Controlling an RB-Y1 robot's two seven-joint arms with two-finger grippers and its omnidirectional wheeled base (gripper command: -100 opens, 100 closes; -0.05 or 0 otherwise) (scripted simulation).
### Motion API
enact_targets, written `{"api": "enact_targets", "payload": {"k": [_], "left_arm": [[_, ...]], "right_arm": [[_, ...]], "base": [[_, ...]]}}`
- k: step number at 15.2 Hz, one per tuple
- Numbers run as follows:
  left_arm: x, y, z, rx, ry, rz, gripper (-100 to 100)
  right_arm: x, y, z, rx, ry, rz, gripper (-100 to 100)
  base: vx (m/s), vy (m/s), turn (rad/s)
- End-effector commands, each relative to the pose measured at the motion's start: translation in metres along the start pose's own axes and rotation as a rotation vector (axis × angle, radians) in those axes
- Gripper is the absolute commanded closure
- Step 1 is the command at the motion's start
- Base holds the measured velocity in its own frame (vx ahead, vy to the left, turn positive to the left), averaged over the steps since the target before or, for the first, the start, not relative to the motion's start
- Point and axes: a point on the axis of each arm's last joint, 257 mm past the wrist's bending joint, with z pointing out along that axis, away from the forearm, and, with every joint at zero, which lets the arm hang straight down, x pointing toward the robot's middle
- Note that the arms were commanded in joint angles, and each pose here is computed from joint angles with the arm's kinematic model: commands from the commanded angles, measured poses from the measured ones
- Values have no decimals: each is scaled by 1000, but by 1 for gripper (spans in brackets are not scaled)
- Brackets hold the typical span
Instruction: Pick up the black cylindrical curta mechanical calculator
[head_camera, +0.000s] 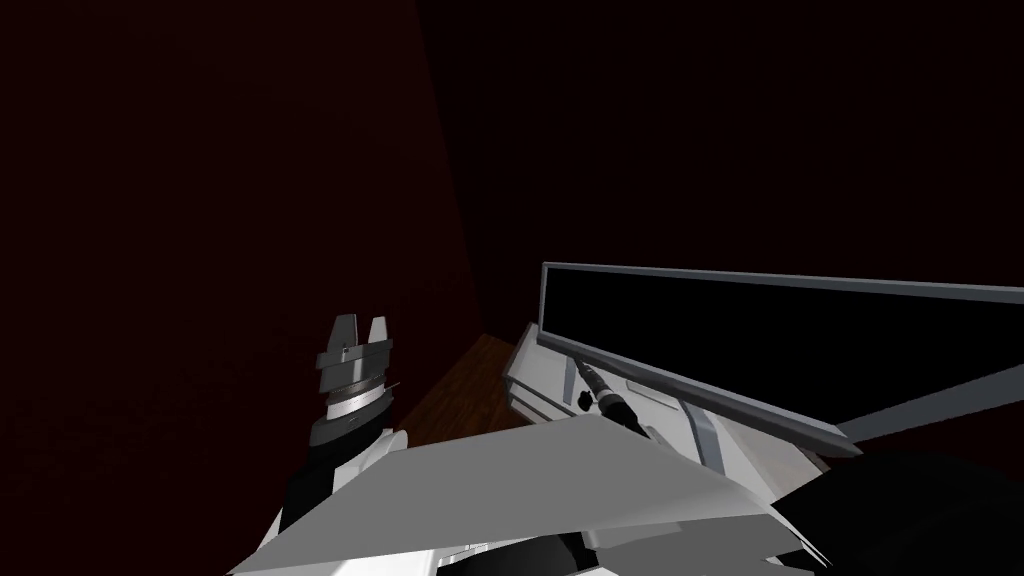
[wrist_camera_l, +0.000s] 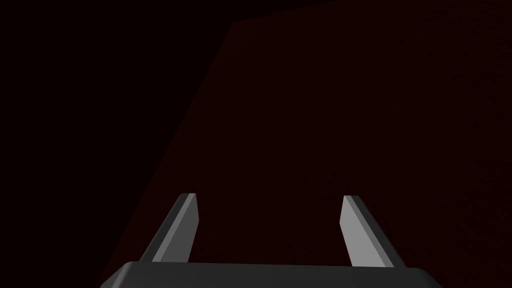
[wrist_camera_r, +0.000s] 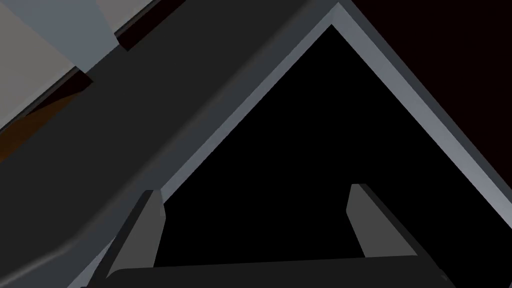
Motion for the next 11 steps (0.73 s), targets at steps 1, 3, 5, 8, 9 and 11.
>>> {"api": "enact_targets", "payload": {"k": [1, 3, 5, 8, 9, 11], "left_arm": [[0, 0, 0, 0, 0, 0, 0], [0, 0, 0, 0, 0, 0, 0], [0, 0, 0, 0, 0, 0, 0], [0, 0, 0, 0, 0, 0, 0], [0, 0, 0, 0, 0, 0, 0], [0, 0, 0, 0, 0, 0, 0]], "right_arm": [[10, -24, -6, 56, 32, -33, -100], [19, -52, -11, 115, 68, -77, -100], [28, -81, -18, 175, 106, -120, -100], [35, -109, -27, 234, 144, -164, -100], [35, -109, -27, 234, 144, -164, -100], [37, -128, -33, 275, 173, -207, -100]], "base": [[-16, -8, 269], [-19, -10, 343], [-17, -10, 320], [-20, -9, 218], [-9, -3, -23], [-15, 3, 225]]}}
